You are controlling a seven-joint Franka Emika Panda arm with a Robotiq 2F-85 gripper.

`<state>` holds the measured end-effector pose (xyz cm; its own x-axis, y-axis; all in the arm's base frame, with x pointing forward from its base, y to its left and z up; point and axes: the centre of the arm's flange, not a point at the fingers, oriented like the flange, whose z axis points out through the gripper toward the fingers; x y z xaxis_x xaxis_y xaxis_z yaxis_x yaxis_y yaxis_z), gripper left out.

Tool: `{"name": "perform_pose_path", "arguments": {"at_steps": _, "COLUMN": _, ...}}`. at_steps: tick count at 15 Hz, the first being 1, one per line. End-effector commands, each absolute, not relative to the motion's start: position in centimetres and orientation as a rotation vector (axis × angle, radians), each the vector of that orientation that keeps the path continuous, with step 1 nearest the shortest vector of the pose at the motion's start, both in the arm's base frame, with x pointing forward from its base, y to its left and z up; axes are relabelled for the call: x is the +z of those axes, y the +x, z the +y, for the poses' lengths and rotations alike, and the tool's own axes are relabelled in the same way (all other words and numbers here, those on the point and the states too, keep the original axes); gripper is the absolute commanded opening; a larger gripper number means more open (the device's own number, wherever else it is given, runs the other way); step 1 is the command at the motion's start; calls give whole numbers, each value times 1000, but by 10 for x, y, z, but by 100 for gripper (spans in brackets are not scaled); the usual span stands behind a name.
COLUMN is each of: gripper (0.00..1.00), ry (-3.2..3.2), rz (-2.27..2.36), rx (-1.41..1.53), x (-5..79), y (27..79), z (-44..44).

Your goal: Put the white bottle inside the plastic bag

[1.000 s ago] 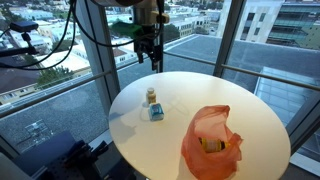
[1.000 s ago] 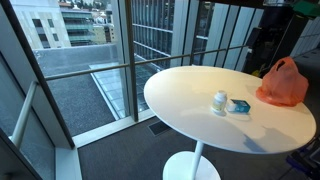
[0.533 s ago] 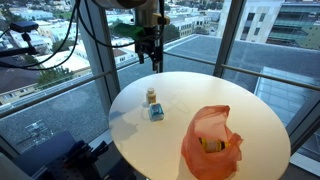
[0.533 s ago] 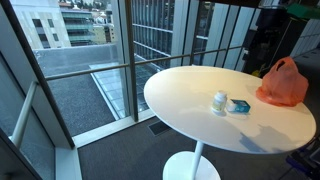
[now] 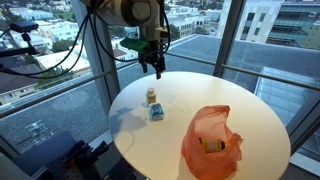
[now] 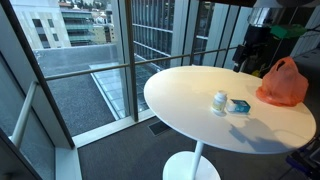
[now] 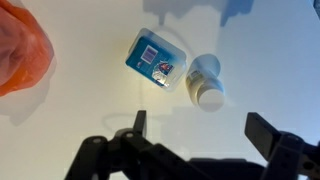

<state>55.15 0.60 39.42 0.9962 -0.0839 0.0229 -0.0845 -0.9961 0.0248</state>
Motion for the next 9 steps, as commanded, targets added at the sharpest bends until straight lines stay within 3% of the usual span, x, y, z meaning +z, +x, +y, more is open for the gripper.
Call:
{"name": "perform_pose_path", "arguments": {"at_steps": 1, "gripper": 100, "ry": 3117, "rz": -85, "rx": 49, "x": 368, "y": 570, "z": 12}}
{"name": "perform_pose_path", "arguments": {"at_steps": 9, "gripper": 100, "ry": 3127, "rz": -33, "rx": -27, "x": 307, "y": 589, "z": 33}}
